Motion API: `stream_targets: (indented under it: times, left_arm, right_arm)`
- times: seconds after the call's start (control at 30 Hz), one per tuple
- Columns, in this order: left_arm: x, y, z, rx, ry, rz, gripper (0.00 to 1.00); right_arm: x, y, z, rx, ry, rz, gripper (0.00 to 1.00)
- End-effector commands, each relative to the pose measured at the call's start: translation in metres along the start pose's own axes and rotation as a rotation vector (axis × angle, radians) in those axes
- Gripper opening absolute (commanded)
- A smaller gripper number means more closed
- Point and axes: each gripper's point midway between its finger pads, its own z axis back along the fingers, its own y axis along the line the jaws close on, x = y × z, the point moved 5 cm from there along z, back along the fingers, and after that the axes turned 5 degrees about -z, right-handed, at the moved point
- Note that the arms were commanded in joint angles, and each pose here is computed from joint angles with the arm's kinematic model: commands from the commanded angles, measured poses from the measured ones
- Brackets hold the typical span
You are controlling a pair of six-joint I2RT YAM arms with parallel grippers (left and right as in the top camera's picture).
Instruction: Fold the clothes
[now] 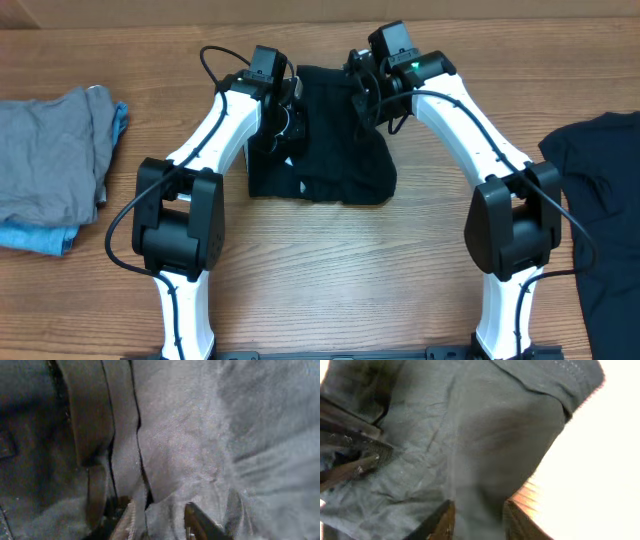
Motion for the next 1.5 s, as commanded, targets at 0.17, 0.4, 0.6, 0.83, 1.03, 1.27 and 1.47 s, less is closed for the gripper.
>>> stream_targets:
  times: [0.17,0.4,0.6,0.83,1.03,1.27,1.47]
  left_arm:
    - [0.000,-0.001,0.000,0.015,0.006,-0.039,0.57]
    - [0.000,-0.001,0.000,0.016,0.009,-0.045,0.65]
    - [0.000,0.000,0.001,0.018,0.008,-0.055,0.67]
    - [-0.001,0.000,0.001,0.018,0.011,-0.054,0.68]
    - [-0.003,0.004,0.001,0.052,0.021,-0.053,0.63]
    - [0.009,0.000,0.011,0.060,-0.017,-0.064,0.60]
    - [0.017,-0.008,0.028,0.052,-0.020,-0.053,0.66]
  right_arm:
    - [-0.038,-0.082,0.041,0.257,0.050,-0.304,0.56]
    - [-0.087,-0.072,-0.005,0.576,0.018,-0.317,0.72]
    - [-0.090,-0.058,-0.030,0.642,-0.070,-0.276,0.78]
    - [-0.054,-0.007,-0.042,0.680,-0.148,-0.172,0.79]
    - [-0.038,0.003,-0.036,0.693,-0.179,-0.177,0.21]
    - [-0.022,-0.040,0.016,0.535,-0.207,-0.227,0.04]
    - [-0.034,-0.056,0.019,0.358,-0.144,-0.190,0.04]
